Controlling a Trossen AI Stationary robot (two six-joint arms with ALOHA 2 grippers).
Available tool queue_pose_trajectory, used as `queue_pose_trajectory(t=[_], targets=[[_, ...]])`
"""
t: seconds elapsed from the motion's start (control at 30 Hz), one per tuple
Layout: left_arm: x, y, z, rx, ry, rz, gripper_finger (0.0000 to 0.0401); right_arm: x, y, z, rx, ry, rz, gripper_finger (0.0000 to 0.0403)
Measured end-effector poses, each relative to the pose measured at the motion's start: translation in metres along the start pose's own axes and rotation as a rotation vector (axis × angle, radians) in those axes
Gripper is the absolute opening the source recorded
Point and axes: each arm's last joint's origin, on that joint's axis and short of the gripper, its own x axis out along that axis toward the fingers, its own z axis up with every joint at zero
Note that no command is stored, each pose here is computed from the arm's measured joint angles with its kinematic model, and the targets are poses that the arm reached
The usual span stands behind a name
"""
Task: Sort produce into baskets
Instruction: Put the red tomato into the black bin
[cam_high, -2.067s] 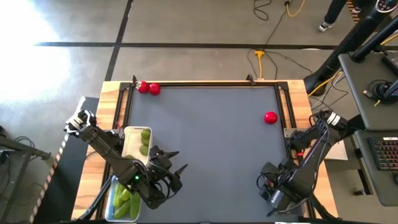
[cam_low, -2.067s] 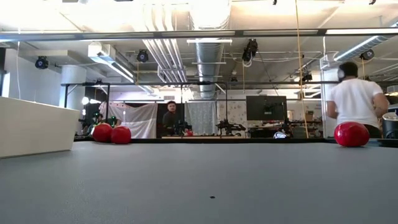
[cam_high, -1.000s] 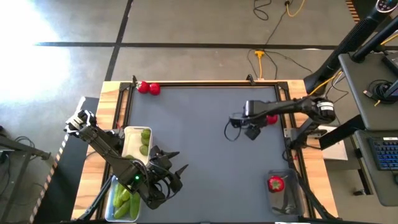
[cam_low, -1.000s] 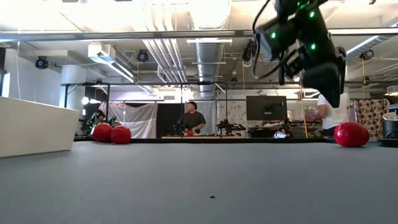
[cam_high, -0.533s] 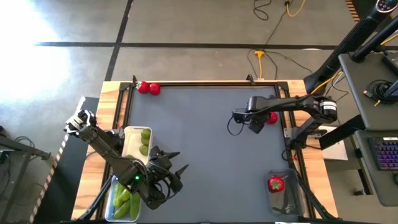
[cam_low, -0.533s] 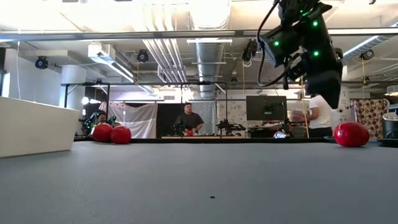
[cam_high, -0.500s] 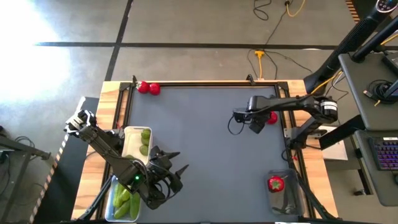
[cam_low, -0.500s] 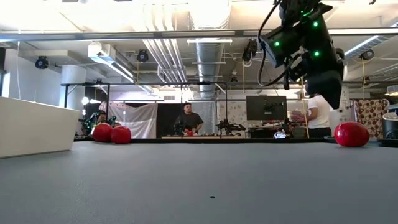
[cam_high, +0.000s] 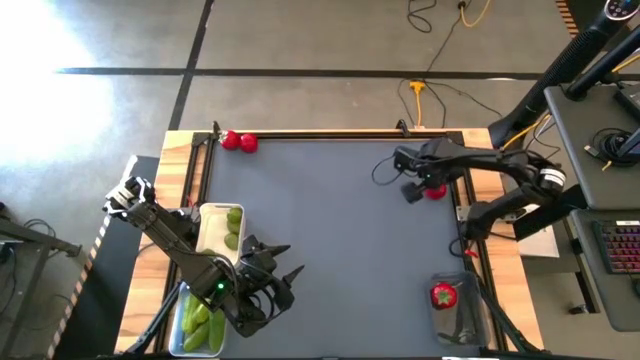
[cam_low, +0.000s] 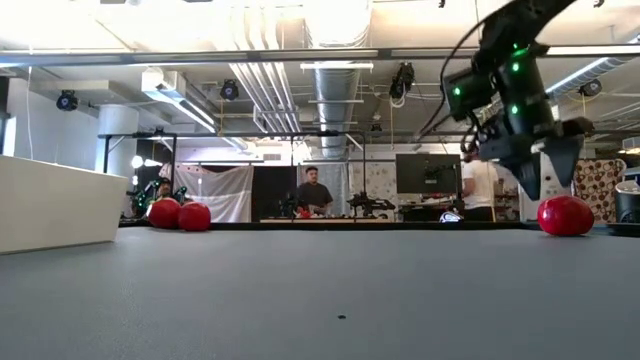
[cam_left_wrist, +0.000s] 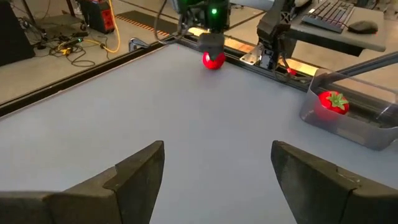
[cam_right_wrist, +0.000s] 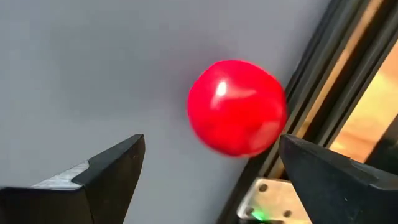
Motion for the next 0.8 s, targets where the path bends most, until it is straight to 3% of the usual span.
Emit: queue_pose_trajectory(t=[0.37,0.6,0.8], targets=[[0.0,0.0,0.0,-0.001,0.0,0.0,0.0278,0.032,-0.024,0.011,0.418,0.017,-0.02,0.0363],[0.0,0.0,0.0,-0.002,-0.001,-0.001,0.0278,0.039,-0.026,0.013,0.492,0.008,0.002,0.0359],[0.0,0.0,0.0,-0.003,-0.001,-0.001,0.0278,0.039,-0.026,0.013,0.509,0.019,0.014,0.0304]])
